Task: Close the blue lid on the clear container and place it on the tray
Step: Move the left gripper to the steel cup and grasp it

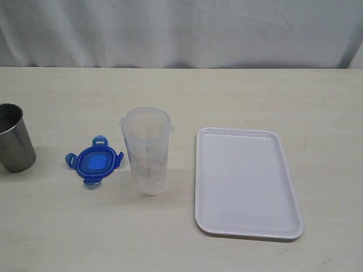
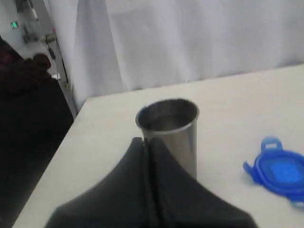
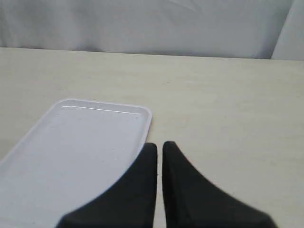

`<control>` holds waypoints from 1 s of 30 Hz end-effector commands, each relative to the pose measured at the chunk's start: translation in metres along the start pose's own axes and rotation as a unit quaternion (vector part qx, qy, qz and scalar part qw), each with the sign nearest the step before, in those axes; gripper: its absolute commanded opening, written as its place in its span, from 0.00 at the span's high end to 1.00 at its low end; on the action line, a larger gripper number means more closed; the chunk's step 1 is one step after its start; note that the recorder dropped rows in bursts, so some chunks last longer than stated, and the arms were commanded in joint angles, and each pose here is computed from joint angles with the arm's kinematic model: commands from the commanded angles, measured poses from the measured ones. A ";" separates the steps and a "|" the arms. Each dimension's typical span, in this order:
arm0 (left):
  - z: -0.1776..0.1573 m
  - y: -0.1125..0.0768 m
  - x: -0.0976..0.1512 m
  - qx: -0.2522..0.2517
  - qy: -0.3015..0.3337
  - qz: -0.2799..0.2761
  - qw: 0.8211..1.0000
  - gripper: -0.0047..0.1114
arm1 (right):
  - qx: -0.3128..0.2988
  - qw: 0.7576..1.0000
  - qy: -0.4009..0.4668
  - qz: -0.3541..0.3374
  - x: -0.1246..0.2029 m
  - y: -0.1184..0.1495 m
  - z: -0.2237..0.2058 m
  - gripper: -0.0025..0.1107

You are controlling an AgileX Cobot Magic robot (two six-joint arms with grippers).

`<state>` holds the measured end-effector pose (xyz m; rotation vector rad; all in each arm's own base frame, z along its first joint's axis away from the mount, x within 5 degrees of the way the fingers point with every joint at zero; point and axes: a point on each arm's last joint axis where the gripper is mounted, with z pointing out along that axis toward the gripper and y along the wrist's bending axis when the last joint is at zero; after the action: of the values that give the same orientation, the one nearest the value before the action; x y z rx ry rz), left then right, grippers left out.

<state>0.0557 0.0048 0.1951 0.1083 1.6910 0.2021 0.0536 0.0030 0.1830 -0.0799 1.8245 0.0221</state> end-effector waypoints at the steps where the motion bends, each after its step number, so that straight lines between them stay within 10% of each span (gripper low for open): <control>1: -0.001 0.001 -0.015 0.000 -0.088 -0.075 0.993 0.96 | 0.001 1.000 0.000 0.002 0.001 0.000 0.000 0.94; 8: -0.011 0.008 -0.042 -0.008 -0.246 -0.163 0.955 0.96 | 0.001 1.000 0.000 0.002 0.001 0.000 0.000 0.94; 16: -0.014 0.009 -0.047 0.014 -0.275 -0.228 0.934 0.93 | 0.001 1.000 0.000 0.002 0.001 0.000 0.000 0.94; 24: -0.021 0.007 -0.058 0.022 -0.343 -0.169 0.924 0.29 | 0.001 1.000 0.000 0.002 0.001 0.000 0.000 0.94; 30: -0.018 0.006 -0.063 0.027 -0.359 -0.159 0.919 0.18 | 0.001 1.000 0.000 0.002 0.001 0.000 0.000 0.94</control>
<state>0.0414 -0.0020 0.2589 -0.0610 0.9560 -0.1293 0.0536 0.0030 0.1830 -0.0799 1.8245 0.0221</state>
